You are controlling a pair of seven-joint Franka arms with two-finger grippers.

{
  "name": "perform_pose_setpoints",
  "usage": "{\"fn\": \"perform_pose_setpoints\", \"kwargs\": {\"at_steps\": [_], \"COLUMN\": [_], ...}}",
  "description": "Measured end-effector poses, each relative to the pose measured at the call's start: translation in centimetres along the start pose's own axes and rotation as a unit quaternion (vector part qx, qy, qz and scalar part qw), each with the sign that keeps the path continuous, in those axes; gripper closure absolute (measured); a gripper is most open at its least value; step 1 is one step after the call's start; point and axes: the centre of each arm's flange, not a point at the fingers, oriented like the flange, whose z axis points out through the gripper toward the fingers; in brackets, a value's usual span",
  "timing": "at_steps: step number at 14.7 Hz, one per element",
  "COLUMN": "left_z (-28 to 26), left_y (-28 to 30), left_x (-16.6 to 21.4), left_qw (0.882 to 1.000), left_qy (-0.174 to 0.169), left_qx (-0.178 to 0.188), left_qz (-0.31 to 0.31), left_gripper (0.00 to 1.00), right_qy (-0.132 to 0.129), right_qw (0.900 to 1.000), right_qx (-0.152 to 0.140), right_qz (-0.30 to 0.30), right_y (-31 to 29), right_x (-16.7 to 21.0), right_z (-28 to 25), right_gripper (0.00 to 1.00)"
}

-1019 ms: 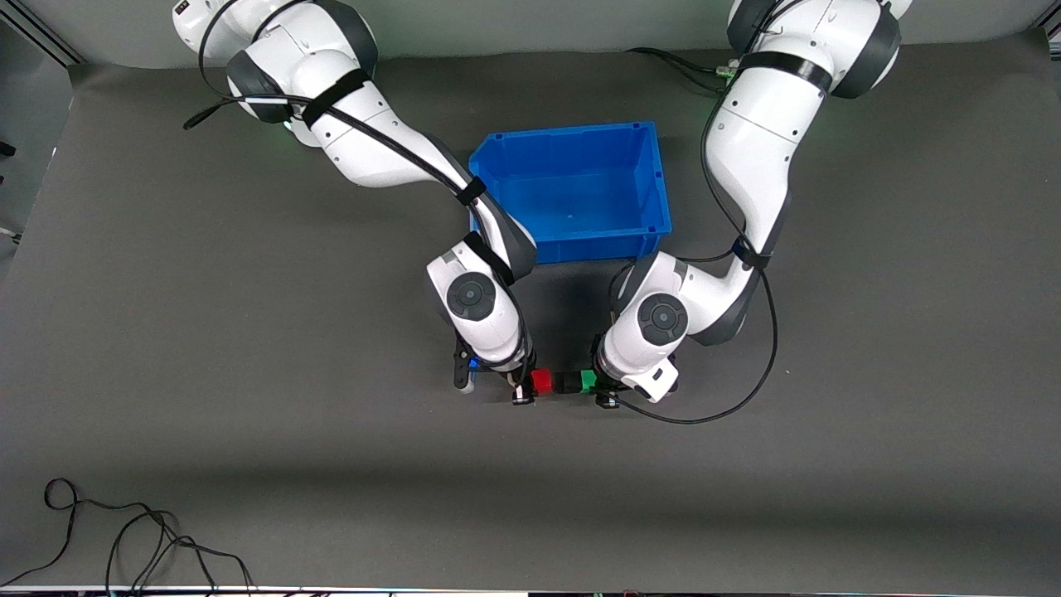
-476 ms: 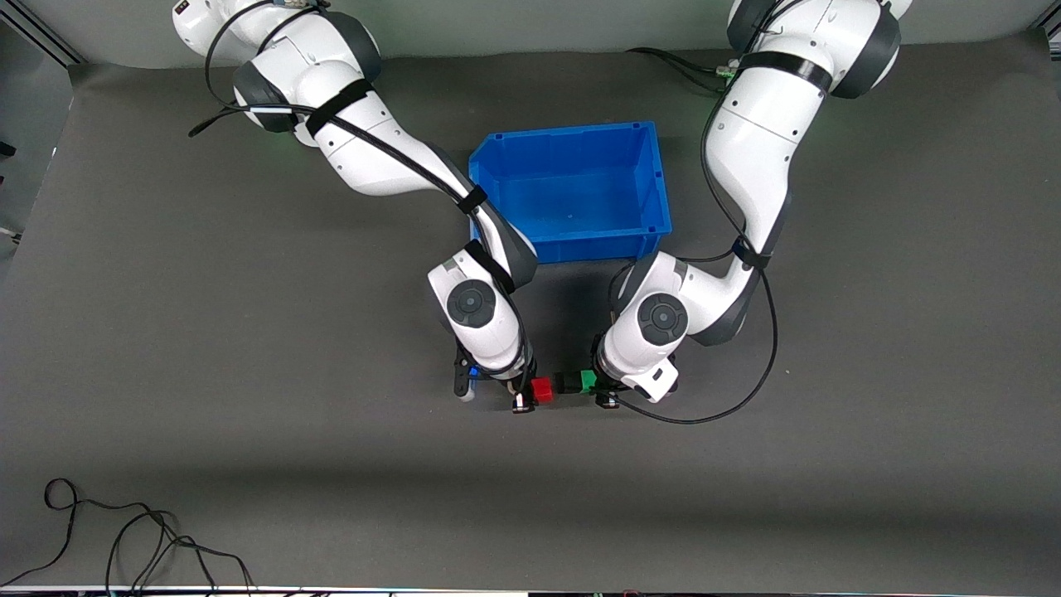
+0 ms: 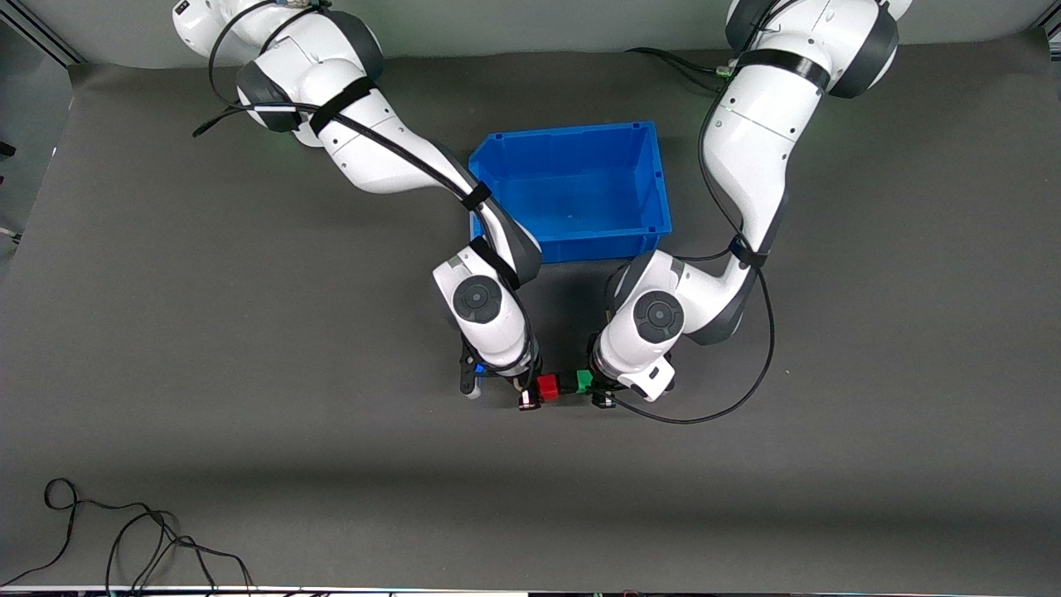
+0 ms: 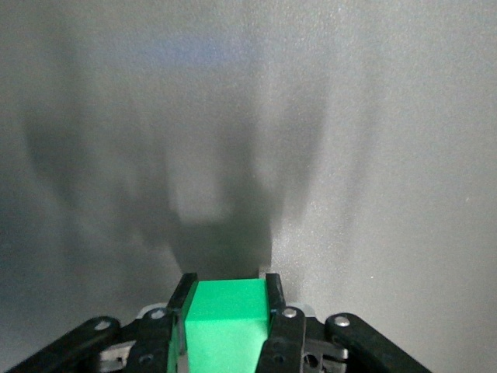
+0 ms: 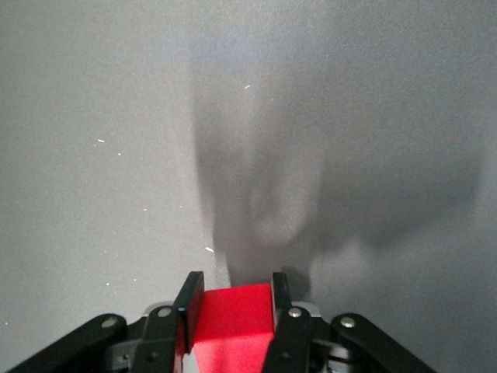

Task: Attach green and red cubes to black cube
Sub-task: 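Press the red and green cubes against the black cube's sides, then open both grippers and lift them off the cubes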

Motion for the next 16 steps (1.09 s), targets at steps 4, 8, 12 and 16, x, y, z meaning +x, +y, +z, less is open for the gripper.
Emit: {"fn": "perform_pose_setpoints", "kwargs": {"at_steps": [4, 8, 12, 16], "left_z": [0.0, -0.1, -0.2, -0.6], "left_y": [0.0, 0.0, 0.1, 0.3], "left_x": [0.1, -0.1, -0.3, -0.1], "left_qw": [1.000, 1.000, 1.000, 0.999], "left_qy": [0.001, 0.003, 0.002, 0.024], "left_qx": [0.000, -0.001, -0.003, -0.009], "left_qz": [-0.002, 0.002, 0.004, 0.027], "left_gripper": [0.60, 0.41, 0.34, 0.00], "right_qy": [0.005, 0.010, 0.009, 0.002], "right_qw": [1.000, 1.000, 1.000, 1.000], "right_qx": [0.002, -0.007, -0.004, 0.008], "right_qz": [-0.008, -0.013, -0.012, -0.012], "right_y": [0.1, 0.6, 0.3, -0.6], "right_x": [-0.3, -0.6, -0.6, -1.1], "right_z": [0.0, 0.1, -0.2, -1.5], "right_gripper": [0.61, 0.61, 0.37, 0.00]}}
